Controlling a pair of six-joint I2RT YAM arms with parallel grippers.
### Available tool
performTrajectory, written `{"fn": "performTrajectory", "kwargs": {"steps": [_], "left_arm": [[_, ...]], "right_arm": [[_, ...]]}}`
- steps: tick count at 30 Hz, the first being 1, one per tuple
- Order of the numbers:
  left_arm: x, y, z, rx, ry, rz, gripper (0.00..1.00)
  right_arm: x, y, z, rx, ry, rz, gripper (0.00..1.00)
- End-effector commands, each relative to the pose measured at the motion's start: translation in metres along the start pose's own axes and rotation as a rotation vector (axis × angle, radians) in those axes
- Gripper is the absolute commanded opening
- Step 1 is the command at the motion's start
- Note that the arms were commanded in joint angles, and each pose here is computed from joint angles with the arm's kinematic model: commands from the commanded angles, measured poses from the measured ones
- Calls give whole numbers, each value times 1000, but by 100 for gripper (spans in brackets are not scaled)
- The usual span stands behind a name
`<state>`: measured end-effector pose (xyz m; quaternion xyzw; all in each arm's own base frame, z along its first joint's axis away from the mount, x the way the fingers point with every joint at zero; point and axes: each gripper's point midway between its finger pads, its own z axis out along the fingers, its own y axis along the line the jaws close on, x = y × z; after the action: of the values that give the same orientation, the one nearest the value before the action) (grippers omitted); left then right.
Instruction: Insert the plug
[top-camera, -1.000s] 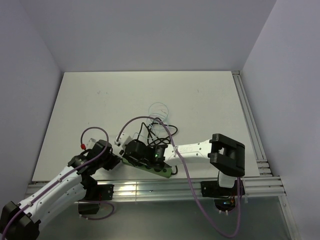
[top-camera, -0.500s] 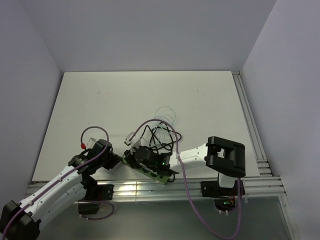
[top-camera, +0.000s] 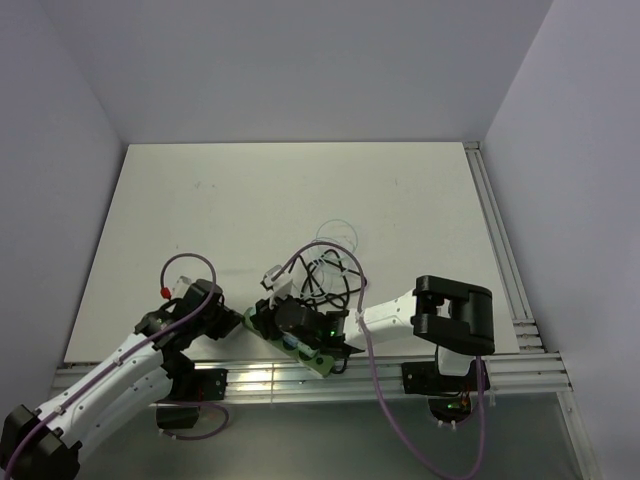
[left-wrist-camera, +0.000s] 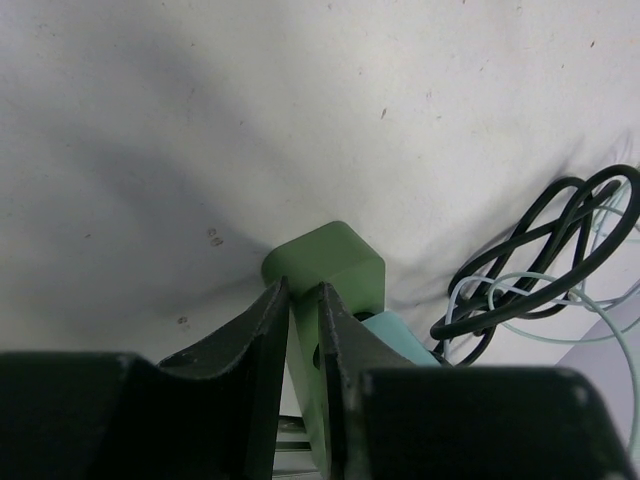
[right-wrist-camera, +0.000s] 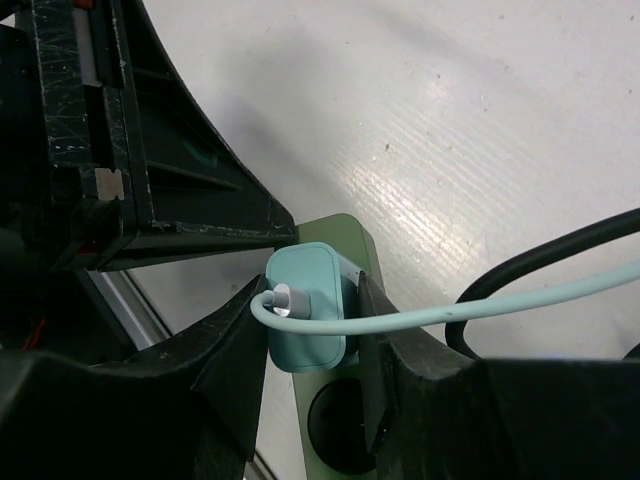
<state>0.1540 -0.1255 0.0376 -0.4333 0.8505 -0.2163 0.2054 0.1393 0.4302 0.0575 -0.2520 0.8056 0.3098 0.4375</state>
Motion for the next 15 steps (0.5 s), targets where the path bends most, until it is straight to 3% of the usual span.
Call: {"fn": "performTrajectory", "kwargs": {"steps": [1, 8, 11, 15], "left_arm": [[1, -5, -5, 20, 9, 4, 24], [5, -13, -4, 33, 32, 32, 24], [8, -10, -1, 37, 46, 33, 23], [3, -15, -6, 63, 21, 64, 26]], "right_arm": [[192, -71, -99, 161, 722, -86, 0], [225, -62, -107, 185, 749, -32, 0], [248, -70, -110, 224, 800, -86, 0], [252, -71, -105, 237, 776, -100, 0]]}}
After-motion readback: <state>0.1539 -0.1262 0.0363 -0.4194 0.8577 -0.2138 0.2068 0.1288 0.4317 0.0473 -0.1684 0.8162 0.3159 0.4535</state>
